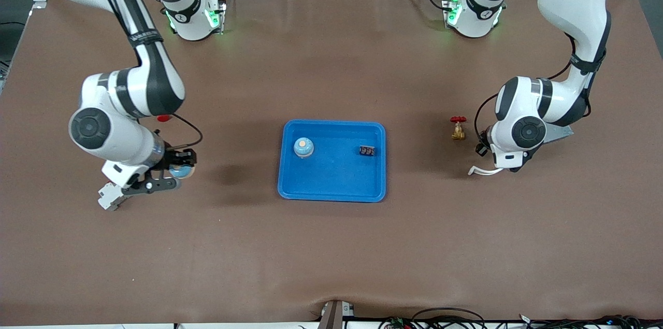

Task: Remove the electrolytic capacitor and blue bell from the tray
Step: 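Carry the capacitor beside the white clamp while the right gripper carries the bell, then lower the bell and open the right gripper while the left gripper returns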

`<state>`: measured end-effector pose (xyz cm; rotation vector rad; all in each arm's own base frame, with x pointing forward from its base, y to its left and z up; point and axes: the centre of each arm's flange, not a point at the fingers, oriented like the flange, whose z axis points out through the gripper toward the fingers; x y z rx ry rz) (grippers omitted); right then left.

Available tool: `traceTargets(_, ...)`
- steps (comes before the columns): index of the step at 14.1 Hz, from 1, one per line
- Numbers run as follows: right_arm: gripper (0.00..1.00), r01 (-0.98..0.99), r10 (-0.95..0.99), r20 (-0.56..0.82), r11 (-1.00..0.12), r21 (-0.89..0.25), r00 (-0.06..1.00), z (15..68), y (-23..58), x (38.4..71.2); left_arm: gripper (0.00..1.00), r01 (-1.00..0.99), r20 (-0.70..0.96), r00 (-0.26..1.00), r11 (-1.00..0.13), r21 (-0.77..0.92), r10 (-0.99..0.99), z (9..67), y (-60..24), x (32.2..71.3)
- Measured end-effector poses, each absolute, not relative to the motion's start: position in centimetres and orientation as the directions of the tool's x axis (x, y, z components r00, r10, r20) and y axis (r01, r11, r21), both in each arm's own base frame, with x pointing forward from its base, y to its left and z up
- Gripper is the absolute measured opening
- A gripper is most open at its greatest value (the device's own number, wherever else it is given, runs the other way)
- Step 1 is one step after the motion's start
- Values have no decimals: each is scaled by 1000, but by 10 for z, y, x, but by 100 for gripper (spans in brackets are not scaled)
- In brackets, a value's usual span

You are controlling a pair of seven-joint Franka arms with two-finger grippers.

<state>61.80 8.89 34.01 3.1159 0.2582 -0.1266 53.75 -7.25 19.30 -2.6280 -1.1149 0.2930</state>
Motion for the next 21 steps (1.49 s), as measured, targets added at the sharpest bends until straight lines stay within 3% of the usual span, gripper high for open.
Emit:
traceTargets(2, 65, 202, 202, -30, -979, 3, 979, 318, 56, 604, 63, 668, -70, 696, -680, -304, 715, 201, -79, 546)
traceTargets(6, 65, 252, 252, 28, -968, 15, 967, 259, 15, 566, 66, 665, -48, 715, -699, -262, 698, 217, -96, 563)
traceTargets(10, 65, 241, 239, 40, -969, -59, 970, 245, -14, 553, 100, 655, -30, 731, -714, -247, 682, 243, -115, 580)
traceTargets(12, 65, 266, 260, 65, -955, -129, 964, 240, -21, 549, 100, 656, -26, 729, -709, -258, 684, 277, -122, 599)
traceTargets(15, 65, 288, 278, 88, -948, -138, 957, 234, -23, 547, 100, 653, -3, 741, -721, -232, 672, 321, -141, 619)
traceTargets(21, 65, 344, 336, 103, -936, -71, 936, 206, -25, 549, 100, 614, 5, 777, -756, -225, 630, 307, -206, 624)
